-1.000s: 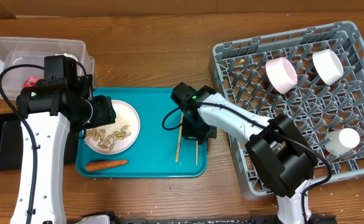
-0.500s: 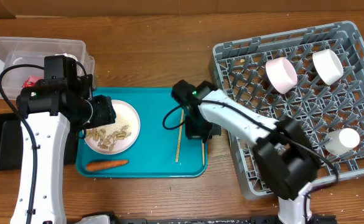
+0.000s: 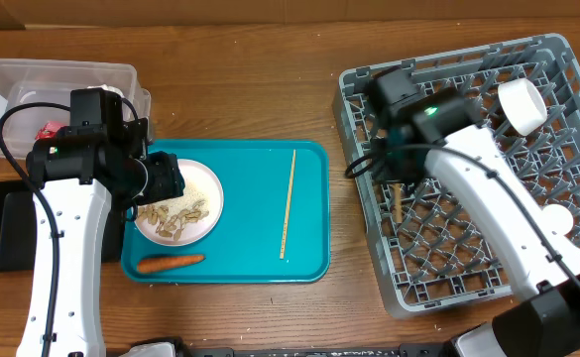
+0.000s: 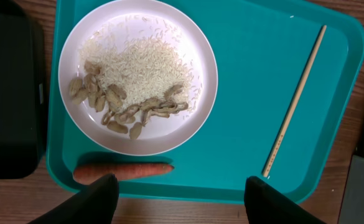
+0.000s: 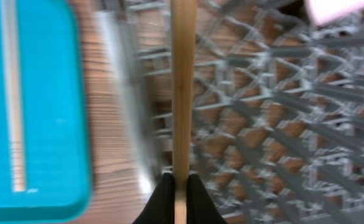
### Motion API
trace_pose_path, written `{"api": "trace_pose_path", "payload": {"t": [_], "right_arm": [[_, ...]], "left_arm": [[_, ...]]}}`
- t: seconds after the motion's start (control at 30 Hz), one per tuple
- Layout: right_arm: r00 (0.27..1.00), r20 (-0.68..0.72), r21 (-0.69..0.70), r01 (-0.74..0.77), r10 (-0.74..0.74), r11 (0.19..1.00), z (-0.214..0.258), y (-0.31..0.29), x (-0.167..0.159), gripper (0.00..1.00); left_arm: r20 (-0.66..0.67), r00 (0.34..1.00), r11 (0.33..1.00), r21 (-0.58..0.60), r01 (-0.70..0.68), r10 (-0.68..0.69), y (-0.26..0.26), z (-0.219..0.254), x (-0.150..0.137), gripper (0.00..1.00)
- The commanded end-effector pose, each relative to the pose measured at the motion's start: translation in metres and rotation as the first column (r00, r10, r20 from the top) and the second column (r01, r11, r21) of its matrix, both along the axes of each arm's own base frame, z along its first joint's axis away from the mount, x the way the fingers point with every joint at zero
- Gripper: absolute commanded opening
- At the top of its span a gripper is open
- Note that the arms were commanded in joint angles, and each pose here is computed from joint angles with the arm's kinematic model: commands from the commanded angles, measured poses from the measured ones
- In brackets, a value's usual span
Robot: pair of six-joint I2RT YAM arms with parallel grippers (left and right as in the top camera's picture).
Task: Sort waste into correct bins and load items into the dishwasher
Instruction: 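Carry the chopstick into the rack and release it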
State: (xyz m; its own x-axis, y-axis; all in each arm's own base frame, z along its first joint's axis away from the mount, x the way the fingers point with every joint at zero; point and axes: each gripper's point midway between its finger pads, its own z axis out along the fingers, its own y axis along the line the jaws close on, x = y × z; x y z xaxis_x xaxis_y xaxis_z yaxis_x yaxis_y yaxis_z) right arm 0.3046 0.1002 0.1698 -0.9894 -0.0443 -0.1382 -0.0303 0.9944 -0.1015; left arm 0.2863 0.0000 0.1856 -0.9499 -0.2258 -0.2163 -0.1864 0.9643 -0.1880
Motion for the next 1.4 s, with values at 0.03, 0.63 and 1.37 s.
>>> {"api": "trace_pose_path", "payload": {"t": [0.03, 0.63, 1.37], "right_arm": [[0.986, -0.102, 0.022, -0.127, 0.128, 0.992, -0.018, -0.006, -0.015, 0.04], [0.946, -0.301, 0.074, -0.103, 0.12, 0.992, -0.077, -0.007, -0.066, 0.04], [0.991, -0.104, 0.175, -0.066, 0.086, 0.982, -0.009, 0.022, -0.018, 0.37]], "left_arm": [[-0.012, 1.0, 1.0, 0.007, 0.004, -0.004, -0.001, -0.003, -0.001, 0.67], [-0.015, 1.0, 1.0, 0.007, 0.004, -0.004, -0.001, -0.003, -0.002, 0.67], [-0.015, 1.0, 1.0, 0.007, 0.004, -0.004, -0.001, -0.003, -0.002, 0.68]]}}
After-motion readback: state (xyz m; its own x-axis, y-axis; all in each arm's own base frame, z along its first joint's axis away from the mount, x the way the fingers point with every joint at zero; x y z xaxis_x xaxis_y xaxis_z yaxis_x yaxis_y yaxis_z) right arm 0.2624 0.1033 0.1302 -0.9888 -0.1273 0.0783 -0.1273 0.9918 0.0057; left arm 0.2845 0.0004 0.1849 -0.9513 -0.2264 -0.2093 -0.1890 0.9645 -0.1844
